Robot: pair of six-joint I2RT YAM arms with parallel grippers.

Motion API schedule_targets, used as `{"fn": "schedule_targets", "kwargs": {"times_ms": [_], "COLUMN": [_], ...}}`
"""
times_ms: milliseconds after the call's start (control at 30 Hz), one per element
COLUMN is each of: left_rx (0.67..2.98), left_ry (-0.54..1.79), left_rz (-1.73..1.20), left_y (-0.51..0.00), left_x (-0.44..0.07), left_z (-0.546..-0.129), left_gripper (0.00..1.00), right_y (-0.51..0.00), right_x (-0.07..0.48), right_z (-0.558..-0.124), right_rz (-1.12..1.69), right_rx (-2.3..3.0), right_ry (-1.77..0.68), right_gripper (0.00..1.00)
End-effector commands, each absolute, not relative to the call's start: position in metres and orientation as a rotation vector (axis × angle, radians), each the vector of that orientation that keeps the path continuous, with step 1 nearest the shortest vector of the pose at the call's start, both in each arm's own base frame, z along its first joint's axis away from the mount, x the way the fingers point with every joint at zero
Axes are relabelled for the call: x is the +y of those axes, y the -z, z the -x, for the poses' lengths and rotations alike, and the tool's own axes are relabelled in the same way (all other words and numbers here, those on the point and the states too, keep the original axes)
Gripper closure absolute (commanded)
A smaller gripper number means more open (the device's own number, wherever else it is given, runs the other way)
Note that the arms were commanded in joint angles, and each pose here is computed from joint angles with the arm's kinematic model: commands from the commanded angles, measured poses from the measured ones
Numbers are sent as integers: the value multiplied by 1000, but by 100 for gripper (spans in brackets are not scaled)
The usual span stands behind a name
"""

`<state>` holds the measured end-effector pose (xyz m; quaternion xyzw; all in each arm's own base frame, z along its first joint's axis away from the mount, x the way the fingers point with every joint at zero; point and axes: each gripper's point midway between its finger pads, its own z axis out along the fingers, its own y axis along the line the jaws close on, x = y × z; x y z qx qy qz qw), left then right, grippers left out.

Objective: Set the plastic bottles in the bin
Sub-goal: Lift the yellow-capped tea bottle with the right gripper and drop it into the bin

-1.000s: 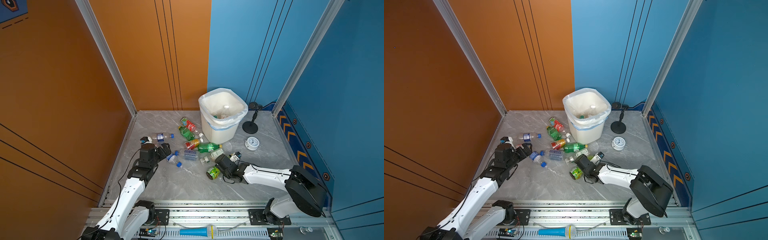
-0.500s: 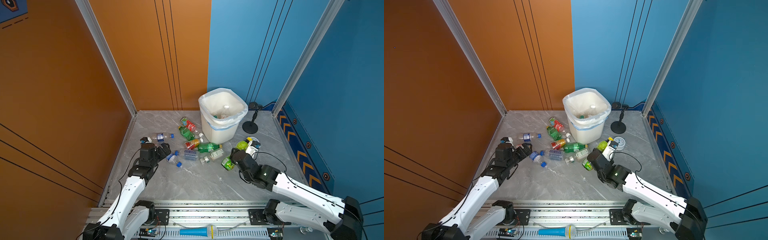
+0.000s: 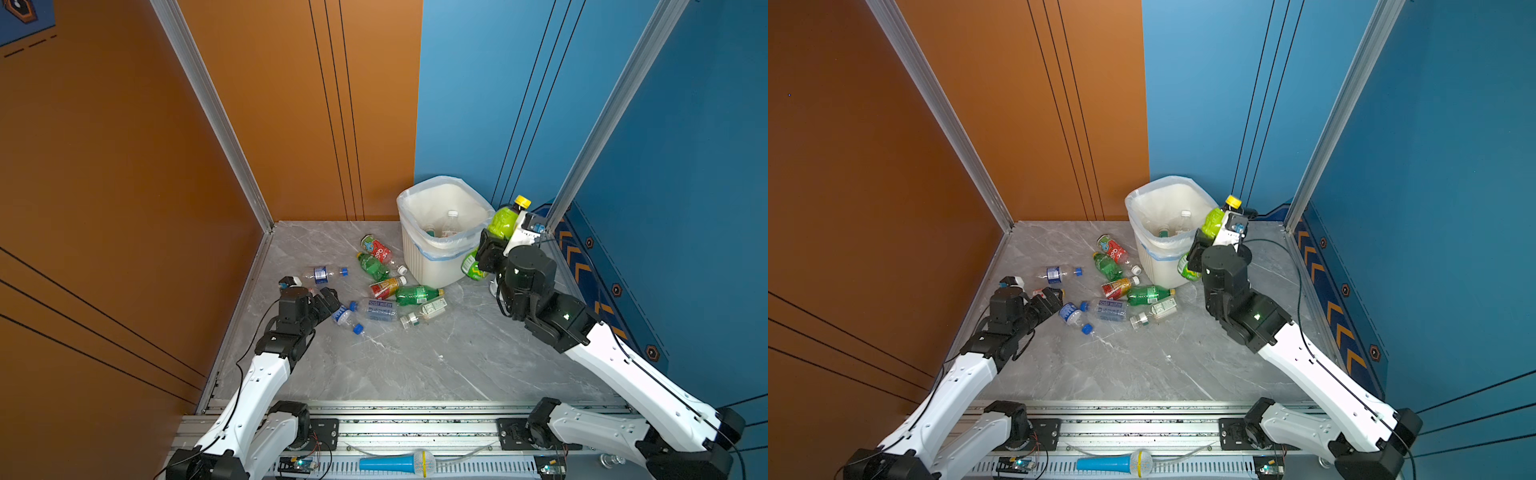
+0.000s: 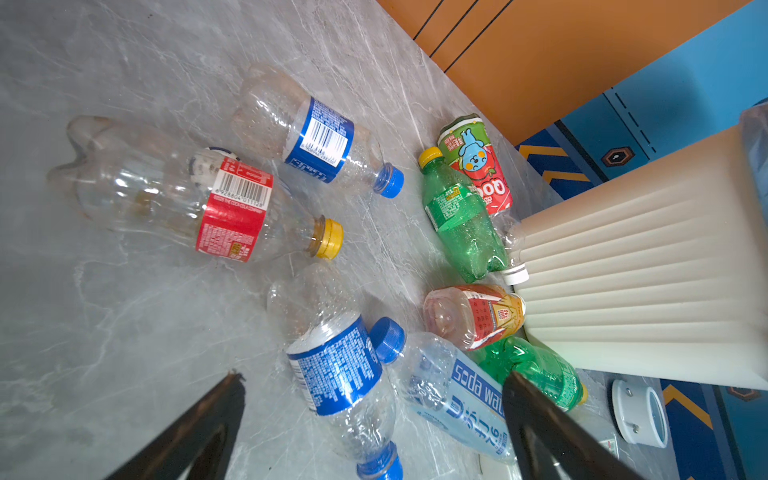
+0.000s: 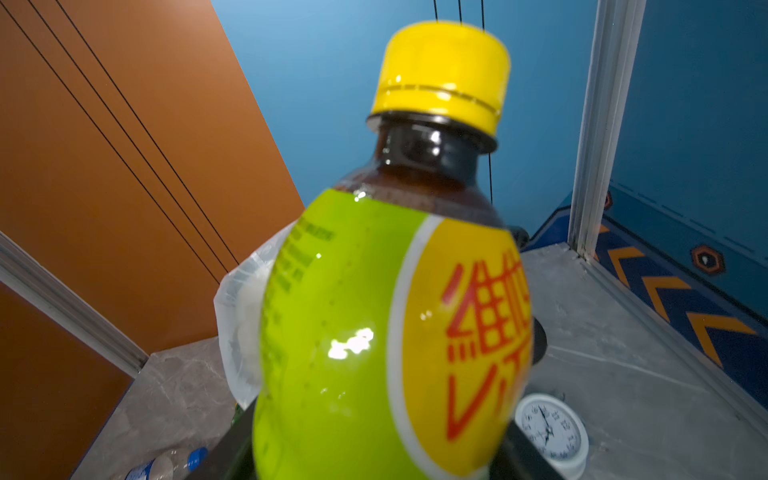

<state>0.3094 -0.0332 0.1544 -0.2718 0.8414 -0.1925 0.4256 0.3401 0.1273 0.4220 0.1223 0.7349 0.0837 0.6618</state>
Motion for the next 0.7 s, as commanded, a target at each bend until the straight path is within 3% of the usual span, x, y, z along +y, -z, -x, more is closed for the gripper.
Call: {"fn": "schedule_targets", "kwargs": {"times_ms": [0,333,667], "left_rx": [2151,2156,2150], "left_ry": [470,457,443], "left_rz": [711,731,749], "left_y": [-141,-138,-139], "left_x": [-30,-25,-19], "left_z": [-297,-286,-282], "left_gripper": [2,2,2], "right_y": [-453,-449,-416], "right_x": [143,165,182], "right_z": [-369,-466,-511], "right_rz": [-152,-100,-69], "right_rx": [1628,1692,1784], "right_ry": [-218,-207,-225], "right_gripper": [37,37,37]}}
